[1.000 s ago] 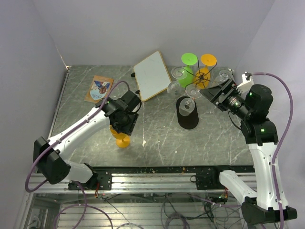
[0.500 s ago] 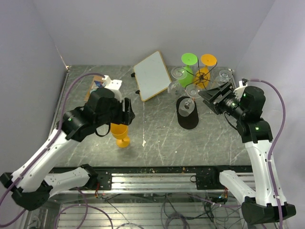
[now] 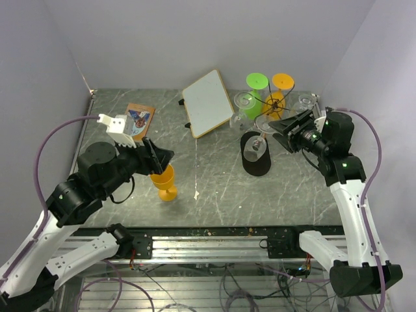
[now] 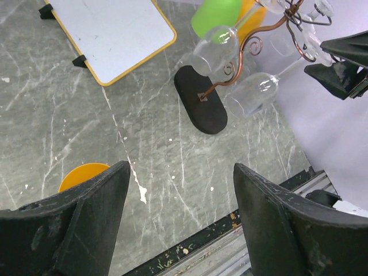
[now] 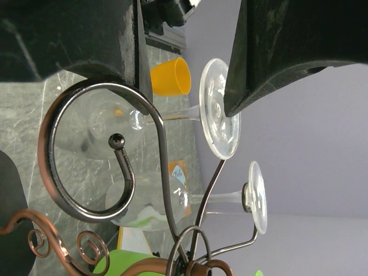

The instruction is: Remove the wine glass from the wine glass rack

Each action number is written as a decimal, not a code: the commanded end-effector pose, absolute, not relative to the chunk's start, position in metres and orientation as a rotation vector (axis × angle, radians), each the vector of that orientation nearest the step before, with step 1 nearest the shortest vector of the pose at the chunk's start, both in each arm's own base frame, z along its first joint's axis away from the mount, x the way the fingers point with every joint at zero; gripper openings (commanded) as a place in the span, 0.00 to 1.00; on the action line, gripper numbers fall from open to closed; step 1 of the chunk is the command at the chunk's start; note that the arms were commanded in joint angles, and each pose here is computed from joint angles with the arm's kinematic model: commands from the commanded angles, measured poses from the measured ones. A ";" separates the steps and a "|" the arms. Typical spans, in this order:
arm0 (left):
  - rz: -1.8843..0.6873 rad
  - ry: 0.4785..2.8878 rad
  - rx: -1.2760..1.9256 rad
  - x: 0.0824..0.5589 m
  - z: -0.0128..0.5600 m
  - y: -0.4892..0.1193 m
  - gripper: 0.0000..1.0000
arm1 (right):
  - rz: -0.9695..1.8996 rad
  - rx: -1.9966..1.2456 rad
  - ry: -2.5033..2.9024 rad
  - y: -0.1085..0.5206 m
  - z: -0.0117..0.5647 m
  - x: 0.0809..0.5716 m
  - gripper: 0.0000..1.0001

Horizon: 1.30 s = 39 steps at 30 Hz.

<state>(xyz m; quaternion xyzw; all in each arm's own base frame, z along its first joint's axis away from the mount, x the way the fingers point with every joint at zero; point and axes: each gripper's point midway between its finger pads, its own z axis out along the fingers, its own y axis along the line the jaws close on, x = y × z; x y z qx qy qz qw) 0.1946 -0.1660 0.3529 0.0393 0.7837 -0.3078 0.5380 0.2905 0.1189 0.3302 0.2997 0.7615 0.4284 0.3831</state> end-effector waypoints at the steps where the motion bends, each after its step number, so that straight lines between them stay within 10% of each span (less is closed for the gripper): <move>1: -0.727 1.782 0.032 0.197 0.372 -0.155 0.83 | 1.100 0.764 1.911 0.119 0.342 0.296 0.51; 39: -0.752 1.793 0.064 0.197 0.372 -0.163 0.83 | 1.055 0.801 1.869 0.109 0.352 0.289 0.00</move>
